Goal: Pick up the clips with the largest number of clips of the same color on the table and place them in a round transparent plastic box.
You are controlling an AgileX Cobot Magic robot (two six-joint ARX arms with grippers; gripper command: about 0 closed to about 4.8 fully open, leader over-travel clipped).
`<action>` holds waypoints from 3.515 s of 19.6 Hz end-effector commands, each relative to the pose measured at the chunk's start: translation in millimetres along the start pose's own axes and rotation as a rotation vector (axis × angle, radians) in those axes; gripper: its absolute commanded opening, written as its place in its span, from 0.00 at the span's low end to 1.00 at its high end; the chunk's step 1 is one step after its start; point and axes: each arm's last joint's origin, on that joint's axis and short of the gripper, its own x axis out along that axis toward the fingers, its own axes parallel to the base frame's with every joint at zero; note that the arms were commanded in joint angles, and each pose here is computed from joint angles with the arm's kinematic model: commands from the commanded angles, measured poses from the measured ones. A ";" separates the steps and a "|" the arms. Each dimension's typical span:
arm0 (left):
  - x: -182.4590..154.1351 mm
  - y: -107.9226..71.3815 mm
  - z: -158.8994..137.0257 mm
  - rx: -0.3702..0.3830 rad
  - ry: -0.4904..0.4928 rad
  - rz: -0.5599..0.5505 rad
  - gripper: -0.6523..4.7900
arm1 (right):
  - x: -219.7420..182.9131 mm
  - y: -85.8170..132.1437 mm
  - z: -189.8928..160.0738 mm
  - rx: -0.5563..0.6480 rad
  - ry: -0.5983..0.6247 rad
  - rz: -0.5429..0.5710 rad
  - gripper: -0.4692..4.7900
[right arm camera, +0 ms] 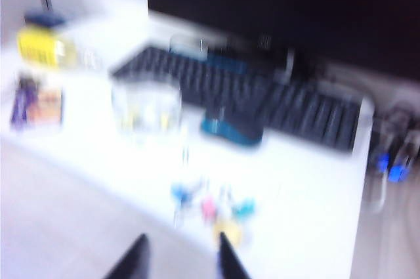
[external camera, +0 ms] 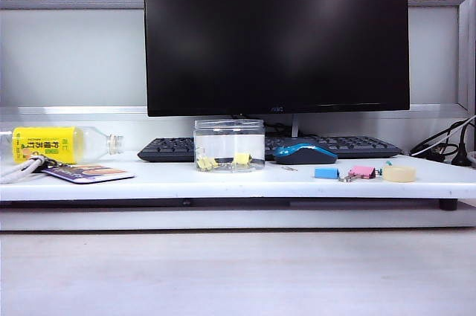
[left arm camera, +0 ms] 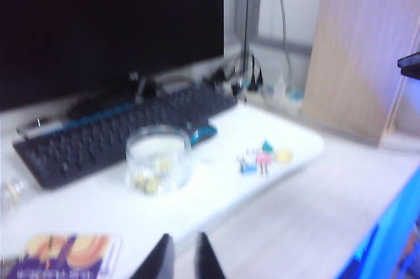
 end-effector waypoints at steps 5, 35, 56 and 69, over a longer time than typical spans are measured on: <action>4.7 0.2 -11.5 -0.022 0.068 -0.003 0.21 | 13.7 4.0 -35.1 -0.002 0.058 -0.002 0.15; 59.1 5.1 -105.2 0.021 0.076 0.051 0.14 | 65.1 19.0 -124.0 0.052 0.054 0.089 0.09; 62.8 5.2 -128.0 0.006 0.150 0.047 0.17 | 65.2 17.8 -123.4 0.052 0.049 0.048 0.09; 61.0 18.0 -127.8 -0.006 0.149 0.181 0.17 | 65.1 6.4 -124.0 0.075 0.050 -0.061 0.09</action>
